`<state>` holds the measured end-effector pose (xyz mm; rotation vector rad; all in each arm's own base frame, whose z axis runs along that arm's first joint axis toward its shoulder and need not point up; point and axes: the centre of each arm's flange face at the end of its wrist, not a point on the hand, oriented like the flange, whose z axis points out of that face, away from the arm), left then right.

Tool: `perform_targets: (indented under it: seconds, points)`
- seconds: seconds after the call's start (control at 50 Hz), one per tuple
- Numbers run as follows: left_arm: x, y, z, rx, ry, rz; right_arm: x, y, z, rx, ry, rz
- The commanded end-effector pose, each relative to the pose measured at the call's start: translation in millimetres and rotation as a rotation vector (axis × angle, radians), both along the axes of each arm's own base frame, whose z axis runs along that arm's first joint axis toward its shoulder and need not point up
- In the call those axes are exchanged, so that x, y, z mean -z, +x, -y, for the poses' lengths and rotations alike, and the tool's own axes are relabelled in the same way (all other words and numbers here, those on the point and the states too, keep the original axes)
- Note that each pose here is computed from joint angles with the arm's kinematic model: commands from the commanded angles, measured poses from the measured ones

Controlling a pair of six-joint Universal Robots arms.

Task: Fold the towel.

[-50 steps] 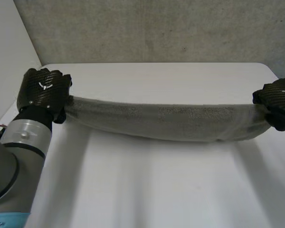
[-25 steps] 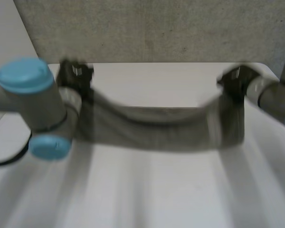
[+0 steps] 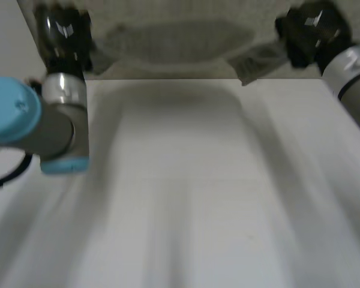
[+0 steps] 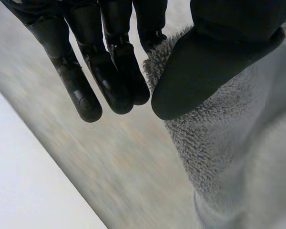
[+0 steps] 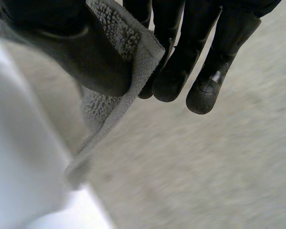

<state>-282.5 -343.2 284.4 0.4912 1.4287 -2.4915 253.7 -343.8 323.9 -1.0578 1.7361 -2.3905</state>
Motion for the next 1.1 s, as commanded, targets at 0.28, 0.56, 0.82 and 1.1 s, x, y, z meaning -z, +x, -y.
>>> perform_targets:
  seconds: [0.28, 0.56, 0.82, 1.1]
  points:
    - [173.1, 22.3, -70.0, 0.003, 0.569, 0.277, 152.2, -40.6, -30.9, 0.053, 0.420, -0.269]
    - [148.8, 31.5, -111.2, 0.027, 0.663, 0.314, 158.0, -57.2, -64.8, 0.075, 0.488, -0.274]
    - [88.0, 25.6, -114.2, 0.059, 0.514, 0.241, 166.8, -57.7, -65.9, 0.060, 0.473, -0.267]
    - [125.9, -8.9, -99.2, 0.214, 0.629, 0.205, 172.3, -61.8, -65.9, 0.063, 0.476, -0.260]
